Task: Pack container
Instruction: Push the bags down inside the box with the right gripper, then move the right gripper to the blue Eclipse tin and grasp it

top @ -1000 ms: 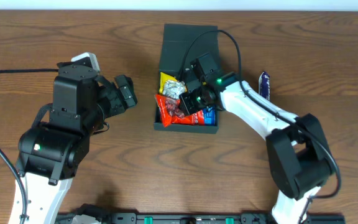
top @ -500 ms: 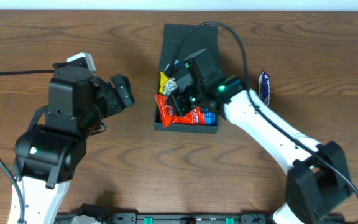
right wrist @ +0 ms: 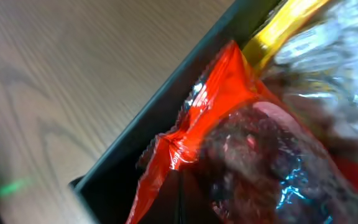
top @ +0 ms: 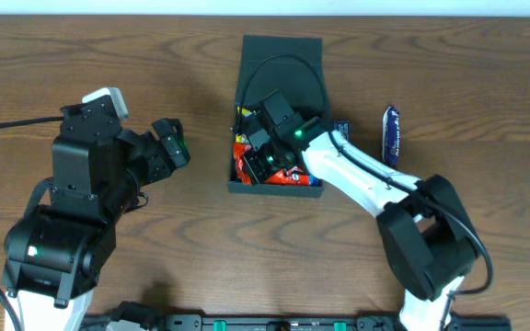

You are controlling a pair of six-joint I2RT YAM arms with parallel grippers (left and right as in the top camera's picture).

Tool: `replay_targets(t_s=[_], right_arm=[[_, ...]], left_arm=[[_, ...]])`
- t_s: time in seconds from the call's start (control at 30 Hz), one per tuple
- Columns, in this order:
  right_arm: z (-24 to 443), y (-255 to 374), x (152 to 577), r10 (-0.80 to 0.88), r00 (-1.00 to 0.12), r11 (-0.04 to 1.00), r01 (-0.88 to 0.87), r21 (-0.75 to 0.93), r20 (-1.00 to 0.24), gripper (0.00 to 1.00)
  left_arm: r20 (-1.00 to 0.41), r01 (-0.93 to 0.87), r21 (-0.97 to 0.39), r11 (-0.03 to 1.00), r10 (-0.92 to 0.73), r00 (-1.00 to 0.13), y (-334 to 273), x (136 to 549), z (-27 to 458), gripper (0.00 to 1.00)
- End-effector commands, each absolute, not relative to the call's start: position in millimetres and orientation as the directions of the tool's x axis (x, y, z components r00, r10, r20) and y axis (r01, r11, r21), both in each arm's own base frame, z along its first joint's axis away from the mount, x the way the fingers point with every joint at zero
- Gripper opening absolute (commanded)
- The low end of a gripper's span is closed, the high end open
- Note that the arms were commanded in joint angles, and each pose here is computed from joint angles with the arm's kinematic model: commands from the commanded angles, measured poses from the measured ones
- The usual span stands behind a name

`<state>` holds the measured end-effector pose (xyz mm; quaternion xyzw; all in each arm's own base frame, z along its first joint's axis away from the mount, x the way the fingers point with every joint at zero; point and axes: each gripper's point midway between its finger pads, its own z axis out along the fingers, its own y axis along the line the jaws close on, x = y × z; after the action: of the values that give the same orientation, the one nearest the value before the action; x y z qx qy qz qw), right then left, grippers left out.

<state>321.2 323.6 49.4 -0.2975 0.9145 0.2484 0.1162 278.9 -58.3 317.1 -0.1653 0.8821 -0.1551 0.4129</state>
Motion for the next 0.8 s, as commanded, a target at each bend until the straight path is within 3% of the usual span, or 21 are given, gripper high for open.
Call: replay_targets(t_s=[0.0,0.23,0.5,0.6,0.77], right_arm=[[23,324,317,-0.512,-0.798,0.712,-0.601,0.364,-0.319,0.01],[48,331,329,-0.464,-0.800,0.707,-0.593,0.385,-0.379,0.01],[170,304,362,-0.308,-0.728,0.713,-0.603,0.358,-0.612,0.02],[201,269,378,-0.190,-0.740,0.783,-0.510,0.355,-0.645,0.02],[196,209,396,-0.079,-0.799,0.881,-0.335,0.334,-0.596,0.01]], left_arm=[[-0.697,-0.164,-0.391,0.906,-0.407,-0.590,-53,279,322,0.95],[-0.696,-0.165,-0.390,0.906,-0.407,-0.592,-53,279,322,0.95],[-0.697,-0.151,-0.353,0.923,-0.367,-0.616,-54,284,315,0.95],[-0.674,-0.163,-0.331,0.929,-0.354,-0.648,-56,292,302,0.95],[-0.626,-0.184,-0.304,0.935,-0.342,-0.701,-60,306,279,0.95]])
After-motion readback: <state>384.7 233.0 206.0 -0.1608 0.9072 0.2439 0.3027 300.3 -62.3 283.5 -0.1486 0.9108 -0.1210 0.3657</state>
